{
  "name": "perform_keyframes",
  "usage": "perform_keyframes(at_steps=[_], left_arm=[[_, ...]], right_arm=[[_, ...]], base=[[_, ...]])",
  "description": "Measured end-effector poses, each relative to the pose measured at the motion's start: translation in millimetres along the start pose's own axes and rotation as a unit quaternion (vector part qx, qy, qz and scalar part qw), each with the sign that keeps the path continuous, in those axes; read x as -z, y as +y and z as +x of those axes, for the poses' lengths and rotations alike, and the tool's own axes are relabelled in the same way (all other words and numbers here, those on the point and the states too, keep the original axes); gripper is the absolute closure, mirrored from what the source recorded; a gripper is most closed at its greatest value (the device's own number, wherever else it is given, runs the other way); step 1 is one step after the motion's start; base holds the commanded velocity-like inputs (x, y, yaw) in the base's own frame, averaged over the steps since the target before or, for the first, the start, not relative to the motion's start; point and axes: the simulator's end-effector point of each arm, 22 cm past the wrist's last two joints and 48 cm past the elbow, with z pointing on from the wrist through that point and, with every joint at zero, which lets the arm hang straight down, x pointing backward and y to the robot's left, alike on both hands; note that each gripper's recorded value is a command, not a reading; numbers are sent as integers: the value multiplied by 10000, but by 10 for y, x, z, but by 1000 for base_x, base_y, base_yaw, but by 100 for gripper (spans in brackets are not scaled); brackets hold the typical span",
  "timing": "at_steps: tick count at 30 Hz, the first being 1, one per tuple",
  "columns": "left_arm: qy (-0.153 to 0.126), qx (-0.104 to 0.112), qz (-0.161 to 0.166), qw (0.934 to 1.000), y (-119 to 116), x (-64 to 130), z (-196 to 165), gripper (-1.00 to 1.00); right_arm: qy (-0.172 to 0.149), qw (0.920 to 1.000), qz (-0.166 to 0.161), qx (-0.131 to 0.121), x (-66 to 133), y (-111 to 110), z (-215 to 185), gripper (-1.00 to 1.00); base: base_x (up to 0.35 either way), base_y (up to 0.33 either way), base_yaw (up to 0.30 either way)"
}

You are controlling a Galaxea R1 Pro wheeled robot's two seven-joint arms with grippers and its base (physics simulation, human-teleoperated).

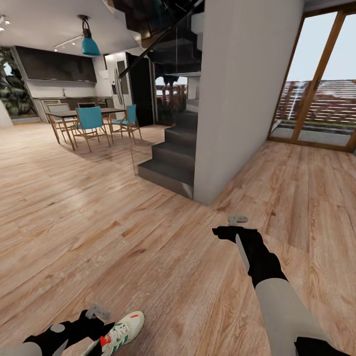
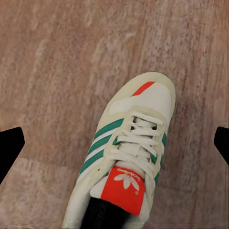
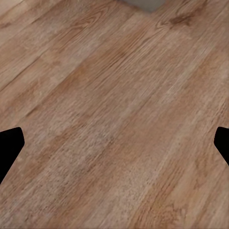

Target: Pick up the two gym shoes and the two sandals from the corridor floor and place them onto the hallstand (shoe rack) in the corridor, making sure they are on the rack and not on the floor. Arrange them so the two gym shoes are next to each other and the two sandals are next to each other.

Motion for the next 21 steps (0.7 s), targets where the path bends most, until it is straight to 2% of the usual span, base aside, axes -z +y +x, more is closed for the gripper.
perform_keyframes(at_steps=[21], left_arm=[[535,178,171,9983,-128,-189,594,-100]], right_arm=[[528,9986,14,-41,-434,-51,590,-100]], base=[[0,0,0]])
